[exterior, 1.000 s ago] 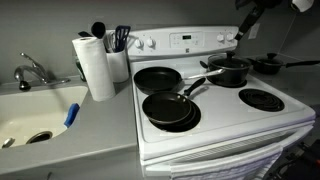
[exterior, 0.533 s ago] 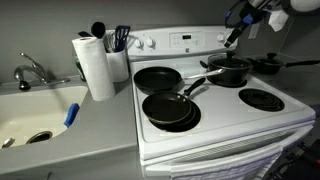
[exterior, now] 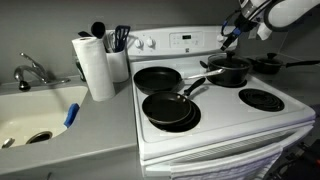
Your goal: Press the button on the stove then put the lid on the stove then press the button on the stove
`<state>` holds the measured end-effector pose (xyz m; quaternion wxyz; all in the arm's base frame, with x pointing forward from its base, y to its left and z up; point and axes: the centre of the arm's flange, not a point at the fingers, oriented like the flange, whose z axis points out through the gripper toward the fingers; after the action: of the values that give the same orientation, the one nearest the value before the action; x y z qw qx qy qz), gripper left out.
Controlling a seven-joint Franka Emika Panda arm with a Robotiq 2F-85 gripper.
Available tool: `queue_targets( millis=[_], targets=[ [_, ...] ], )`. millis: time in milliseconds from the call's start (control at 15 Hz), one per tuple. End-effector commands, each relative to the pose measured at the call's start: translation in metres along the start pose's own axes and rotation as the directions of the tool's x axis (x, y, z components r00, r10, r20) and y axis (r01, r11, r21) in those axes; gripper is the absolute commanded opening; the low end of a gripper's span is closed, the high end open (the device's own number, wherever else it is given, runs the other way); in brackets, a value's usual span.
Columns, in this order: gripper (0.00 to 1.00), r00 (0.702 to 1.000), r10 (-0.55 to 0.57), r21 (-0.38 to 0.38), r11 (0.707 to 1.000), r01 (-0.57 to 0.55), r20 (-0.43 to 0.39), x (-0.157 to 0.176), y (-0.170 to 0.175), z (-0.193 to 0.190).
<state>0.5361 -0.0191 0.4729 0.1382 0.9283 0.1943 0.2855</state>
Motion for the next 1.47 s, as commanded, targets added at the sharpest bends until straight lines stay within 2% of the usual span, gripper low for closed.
queue_targets(
  millis=[0, 67, 133, 267, 467, 800, 867, 1400],
  targets=[
    [1.00, 0.999, -0.008, 0.018, 1.000, 0.009, -0.051, 0.029, 0.015, 0.029],
    [0.94, 0.998, -0.011, 0.028, 1.000, 0.013, -0.061, 0.038, 0.014, 0.035],
    [0.74, 0.998, -0.010, 0.037, 0.999, 0.012, -0.069, 0.044, 0.014, 0.040],
    [0.60, 0.997, -0.009, 0.046, 0.999, 0.013, -0.071, 0.055, 0.014, 0.048],
    [0.38, 0.997, -0.025, 0.021, 0.999, 0.026, -0.068, 0.069, 0.023, 0.054],
    [0.04, 0.992, -0.003, 0.019, 1.000, 0.005, -0.123, 0.089, 0.044, 0.063],
    [0.00, 0.991, 0.004, 0.026, 1.000, -0.001, -0.131, 0.091, 0.047, 0.067],
    [0.00, 0.991, -0.010, 0.044, 0.999, 0.016, -0.136, 0.100, 0.068, 0.098]
  ],
)
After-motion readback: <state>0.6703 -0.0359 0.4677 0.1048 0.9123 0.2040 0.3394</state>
